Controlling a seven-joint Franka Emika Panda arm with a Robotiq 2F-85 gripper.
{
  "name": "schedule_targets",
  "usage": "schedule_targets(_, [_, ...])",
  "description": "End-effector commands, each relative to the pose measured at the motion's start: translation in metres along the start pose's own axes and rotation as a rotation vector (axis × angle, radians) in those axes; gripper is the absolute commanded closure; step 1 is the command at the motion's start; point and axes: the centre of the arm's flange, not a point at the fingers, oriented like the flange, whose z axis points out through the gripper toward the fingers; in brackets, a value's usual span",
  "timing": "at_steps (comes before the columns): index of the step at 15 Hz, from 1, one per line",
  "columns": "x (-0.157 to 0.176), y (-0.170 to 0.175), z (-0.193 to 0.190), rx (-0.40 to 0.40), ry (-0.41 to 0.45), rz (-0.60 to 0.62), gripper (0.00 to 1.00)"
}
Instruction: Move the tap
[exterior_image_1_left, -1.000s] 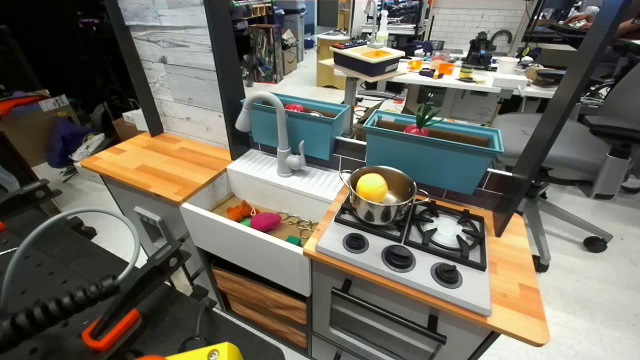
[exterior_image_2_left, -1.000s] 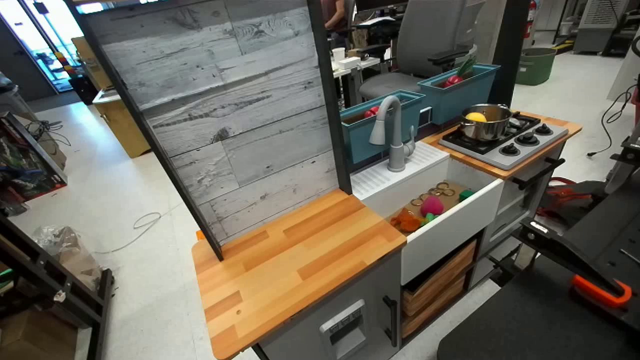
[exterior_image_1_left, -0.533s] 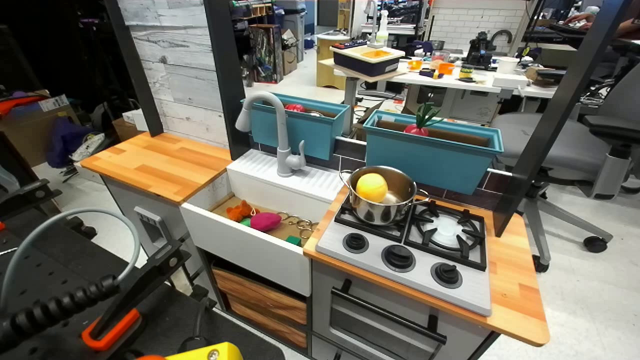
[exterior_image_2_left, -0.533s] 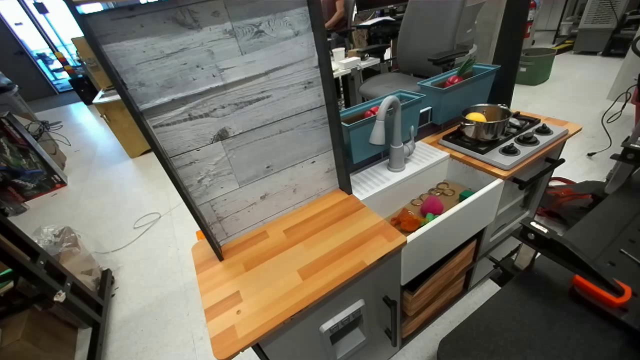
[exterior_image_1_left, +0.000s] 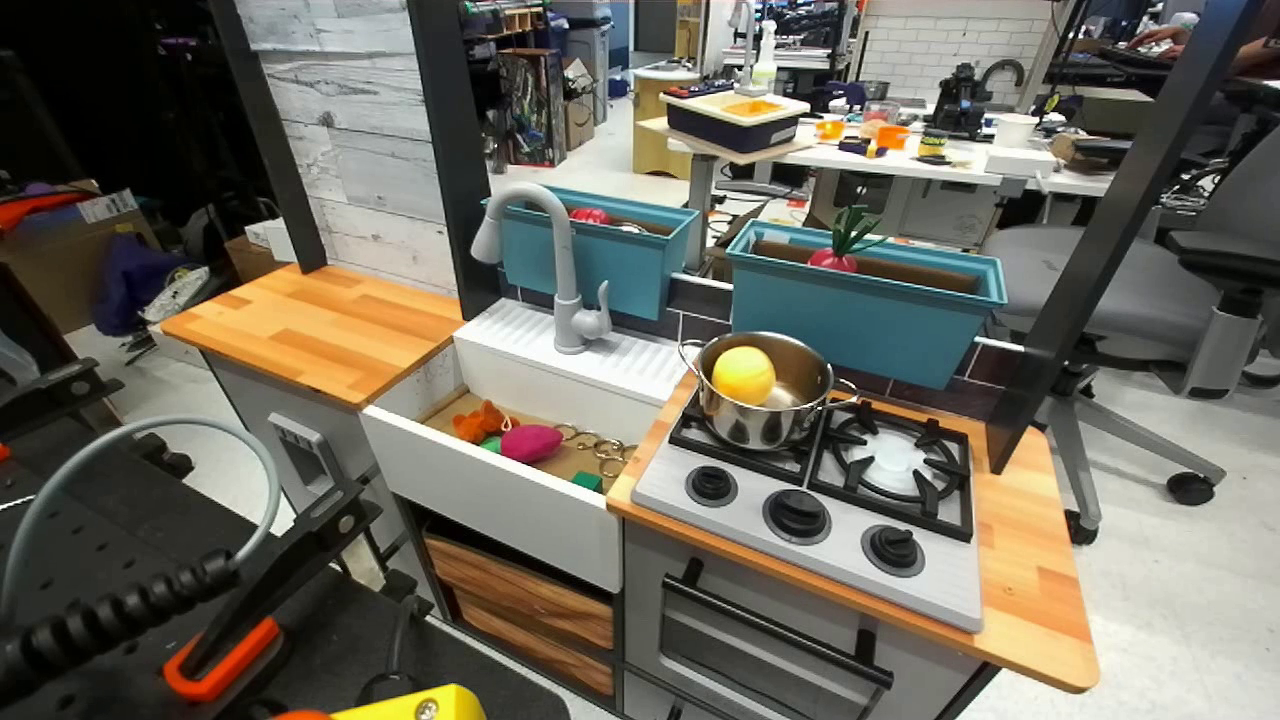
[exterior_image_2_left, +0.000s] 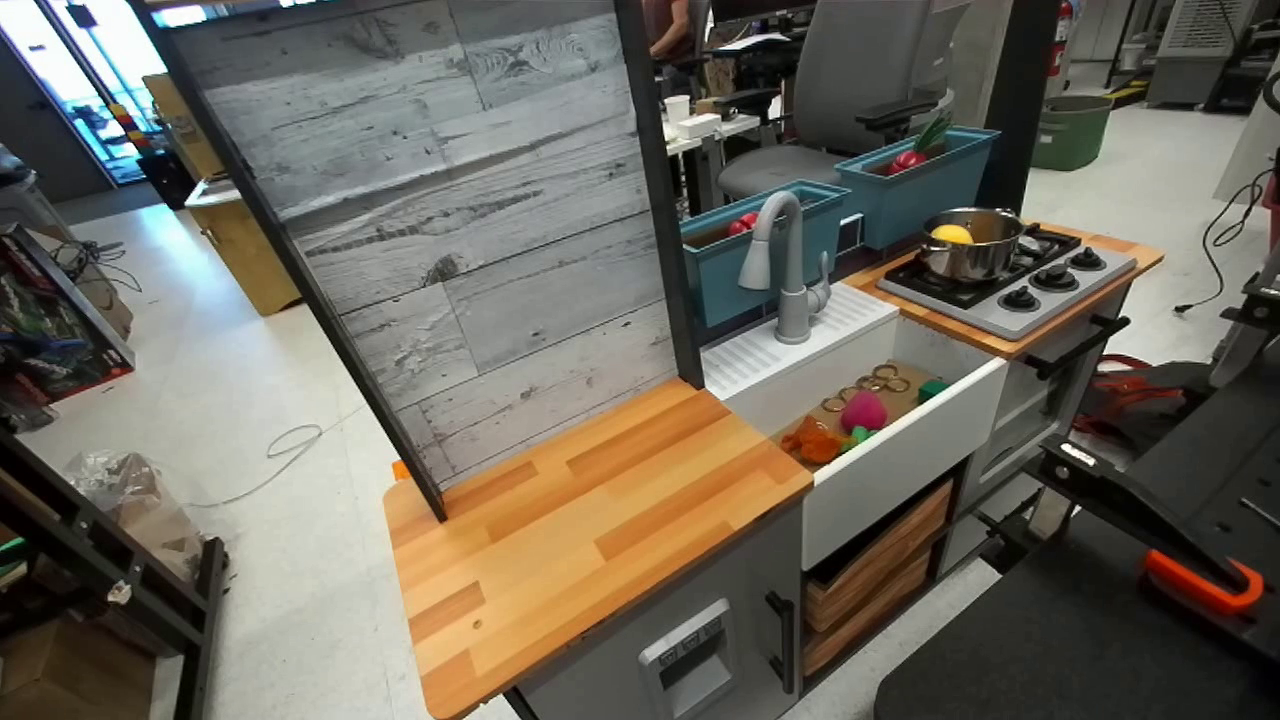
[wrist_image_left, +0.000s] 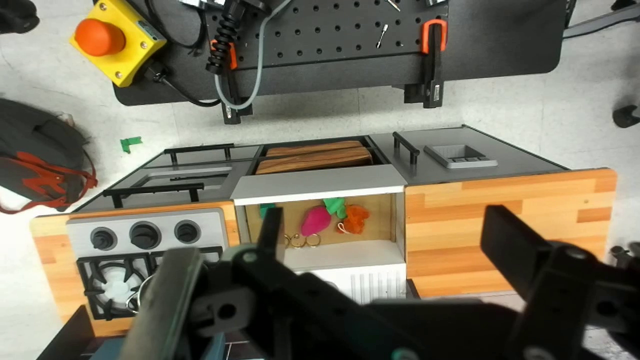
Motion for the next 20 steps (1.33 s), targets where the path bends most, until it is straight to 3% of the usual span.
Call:
schedule_targets(1, [0.022,-0.004,0.020,-0.001,-0.010,0.025,0.00])
schedule_targets(6, [0.073,-0.007,0.075,-0.008,0.027,0.060,0.00])
schedule_targets(20, [0.236,-0.039,0.248,-0.001,0.305,0.267,0.00])
